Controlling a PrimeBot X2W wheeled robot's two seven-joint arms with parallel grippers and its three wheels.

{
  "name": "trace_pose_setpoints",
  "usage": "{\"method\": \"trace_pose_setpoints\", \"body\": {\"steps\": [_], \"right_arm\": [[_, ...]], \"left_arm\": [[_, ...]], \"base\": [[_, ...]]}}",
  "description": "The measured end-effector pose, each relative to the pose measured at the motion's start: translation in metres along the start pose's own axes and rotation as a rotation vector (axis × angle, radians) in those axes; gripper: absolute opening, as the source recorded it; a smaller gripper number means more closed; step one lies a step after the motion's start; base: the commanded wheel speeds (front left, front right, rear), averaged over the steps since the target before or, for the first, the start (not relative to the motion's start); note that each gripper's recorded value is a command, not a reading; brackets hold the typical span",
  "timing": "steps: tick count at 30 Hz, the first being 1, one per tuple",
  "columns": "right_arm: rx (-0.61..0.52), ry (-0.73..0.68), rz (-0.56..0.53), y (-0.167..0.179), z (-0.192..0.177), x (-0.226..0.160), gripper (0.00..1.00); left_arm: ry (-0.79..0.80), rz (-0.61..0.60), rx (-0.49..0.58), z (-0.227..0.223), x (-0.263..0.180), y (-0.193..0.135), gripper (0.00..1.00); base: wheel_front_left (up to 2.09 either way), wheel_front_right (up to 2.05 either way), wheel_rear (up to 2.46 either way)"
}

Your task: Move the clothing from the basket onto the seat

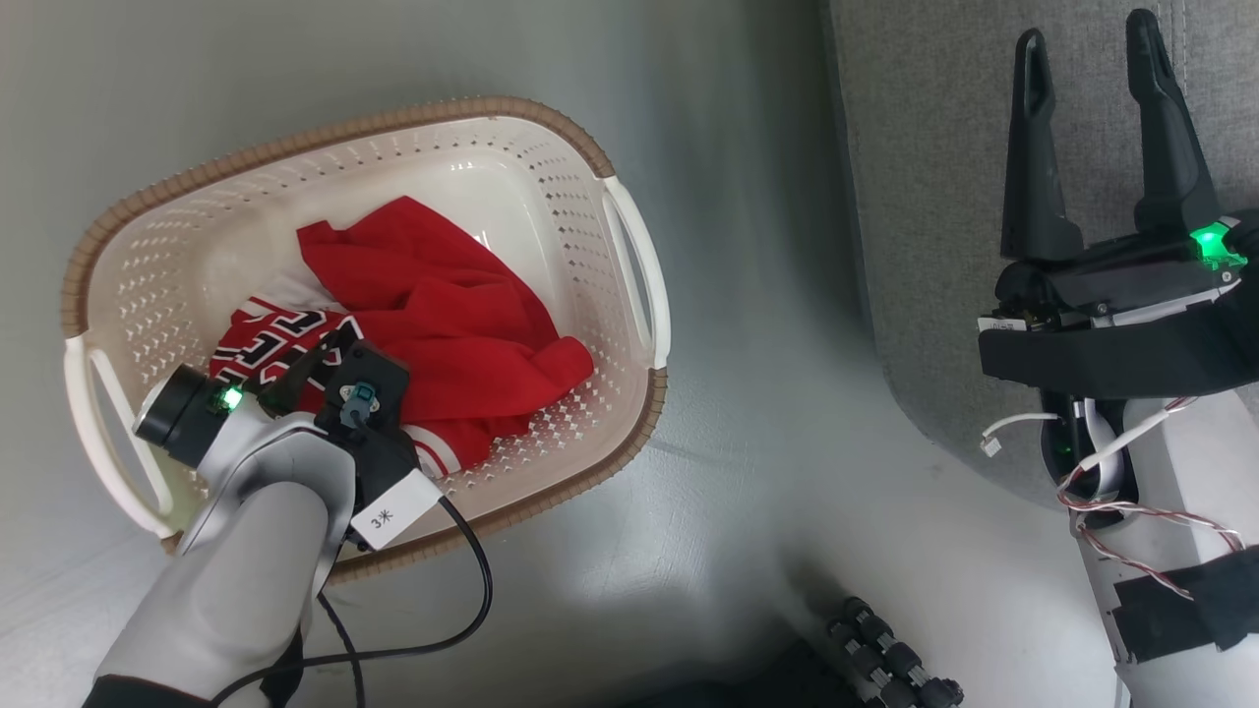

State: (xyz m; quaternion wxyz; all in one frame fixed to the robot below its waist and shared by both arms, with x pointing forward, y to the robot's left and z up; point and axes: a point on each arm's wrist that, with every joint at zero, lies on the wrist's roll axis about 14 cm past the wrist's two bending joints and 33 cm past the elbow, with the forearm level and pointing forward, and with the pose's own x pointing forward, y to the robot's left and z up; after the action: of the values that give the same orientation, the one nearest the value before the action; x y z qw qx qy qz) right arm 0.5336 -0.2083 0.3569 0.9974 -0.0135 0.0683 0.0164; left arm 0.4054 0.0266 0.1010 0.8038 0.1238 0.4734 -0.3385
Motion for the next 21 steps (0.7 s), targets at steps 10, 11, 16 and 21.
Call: {"method": "trace_pose_setpoints", "body": {"steps": [10,11,16,21], "right_arm": [[-0.011,0.018,0.003,-0.001,-0.006,0.001,1.0],[-0.01,0.02,0.004,-0.001,-0.006,0.001,1.0],[-0.011,0.026,0.002,-0.002,-0.003,-0.001,1.0],[-0.008,0.012,0.009,-0.001,0.01,-0.004,1.0]], "left_arm": [[-0.033,-0.006,-0.004,0.013,0.003,-0.012,0.0],[-0.046,-0.008,-0.01,0.017,0.002,-0.014,0.0],[-0.142,-0.005,-0.056,0.044,-0.008,-0.02,0.0],[-0.291,0.006,-0.106,0.083,-0.031,-0.022,0.0]], "base": [[0.0,0.0,0.0],[0.0,0.0,0.0],[0.0,0.0,0.0],[0.0,0.0,0.0]]}}
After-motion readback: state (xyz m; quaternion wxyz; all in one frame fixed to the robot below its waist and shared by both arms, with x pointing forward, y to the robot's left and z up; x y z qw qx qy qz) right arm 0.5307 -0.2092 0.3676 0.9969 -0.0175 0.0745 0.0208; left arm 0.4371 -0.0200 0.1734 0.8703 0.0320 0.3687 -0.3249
